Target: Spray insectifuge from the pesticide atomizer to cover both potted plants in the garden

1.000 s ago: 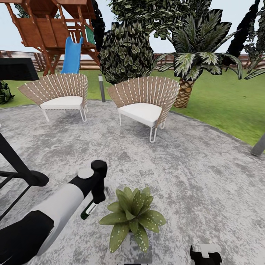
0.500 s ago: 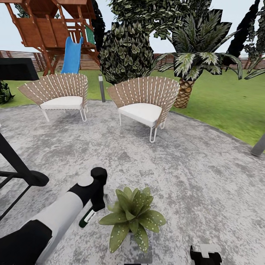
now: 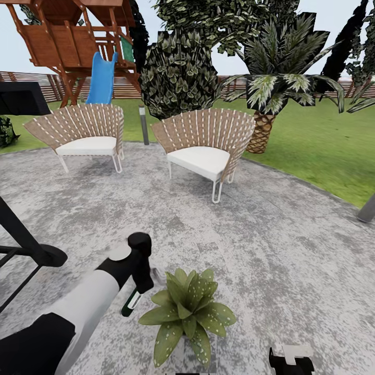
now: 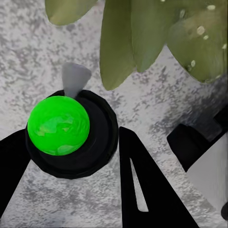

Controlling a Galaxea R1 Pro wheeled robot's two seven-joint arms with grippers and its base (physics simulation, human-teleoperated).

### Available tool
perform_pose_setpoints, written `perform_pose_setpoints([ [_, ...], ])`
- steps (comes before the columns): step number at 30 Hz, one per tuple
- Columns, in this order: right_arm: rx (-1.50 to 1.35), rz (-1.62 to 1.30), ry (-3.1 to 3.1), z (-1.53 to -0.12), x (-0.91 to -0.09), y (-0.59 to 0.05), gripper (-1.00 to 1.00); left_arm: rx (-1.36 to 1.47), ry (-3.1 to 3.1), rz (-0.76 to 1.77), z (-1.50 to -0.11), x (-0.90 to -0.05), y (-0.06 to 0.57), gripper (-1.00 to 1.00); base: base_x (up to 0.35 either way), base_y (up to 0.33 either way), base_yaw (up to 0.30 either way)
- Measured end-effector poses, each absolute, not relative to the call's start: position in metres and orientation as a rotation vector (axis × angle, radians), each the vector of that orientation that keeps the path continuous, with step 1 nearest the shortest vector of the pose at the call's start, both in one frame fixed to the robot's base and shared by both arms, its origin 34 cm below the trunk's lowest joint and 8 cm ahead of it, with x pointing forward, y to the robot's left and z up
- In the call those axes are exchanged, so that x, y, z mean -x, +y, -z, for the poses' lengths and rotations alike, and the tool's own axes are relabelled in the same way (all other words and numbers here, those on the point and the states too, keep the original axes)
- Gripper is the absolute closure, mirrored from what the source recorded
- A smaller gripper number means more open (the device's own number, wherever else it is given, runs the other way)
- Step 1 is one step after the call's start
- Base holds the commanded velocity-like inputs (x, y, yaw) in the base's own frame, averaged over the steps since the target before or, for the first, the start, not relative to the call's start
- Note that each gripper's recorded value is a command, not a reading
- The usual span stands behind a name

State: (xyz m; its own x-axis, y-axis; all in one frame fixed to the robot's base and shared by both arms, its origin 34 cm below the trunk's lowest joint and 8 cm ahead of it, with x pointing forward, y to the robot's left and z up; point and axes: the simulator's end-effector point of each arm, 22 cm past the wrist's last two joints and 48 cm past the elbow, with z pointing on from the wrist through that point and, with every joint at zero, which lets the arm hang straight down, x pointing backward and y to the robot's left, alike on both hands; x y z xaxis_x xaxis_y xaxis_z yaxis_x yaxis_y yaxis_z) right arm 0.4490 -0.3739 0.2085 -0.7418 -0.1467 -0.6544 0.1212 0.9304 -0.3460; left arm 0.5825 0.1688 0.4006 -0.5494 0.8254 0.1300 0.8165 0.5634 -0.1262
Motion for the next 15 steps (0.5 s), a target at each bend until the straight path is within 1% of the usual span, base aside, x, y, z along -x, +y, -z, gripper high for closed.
perform_pose_setpoints([
  [2, 0.018, 0.481, 2.358, -0.209, -0.449, -0.374, -1.00, 1.418, -2.614, -0.092, -0.402, -0.581, 0.154, 1.00, 0.000, 0.000, 0.000],
  [5, 0.018, 0.481, 2.358, -0.208, -0.449, -0.374, -1.00, 1.414, -2.617, -0.084, -0.402, -0.583, 0.156, 1.00, 0.000, 0.000, 0.000],
  [10, 0.018, 0.480, 2.357, -0.209, -0.449, -0.373, -1.00, 1.352, -2.630, -0.031, -0.399, -0.586, 0.193, 1.00, 0.000, 0.000, 0.000],
  [15, 0.018, 0.479, 2.357, -0.209, -0.449, -0.373, -1.00, 1.349, -2.629, -0.009, -0.397, -0.586, 0.200, 1.00, 0.000, 0.000, 0.000],
])
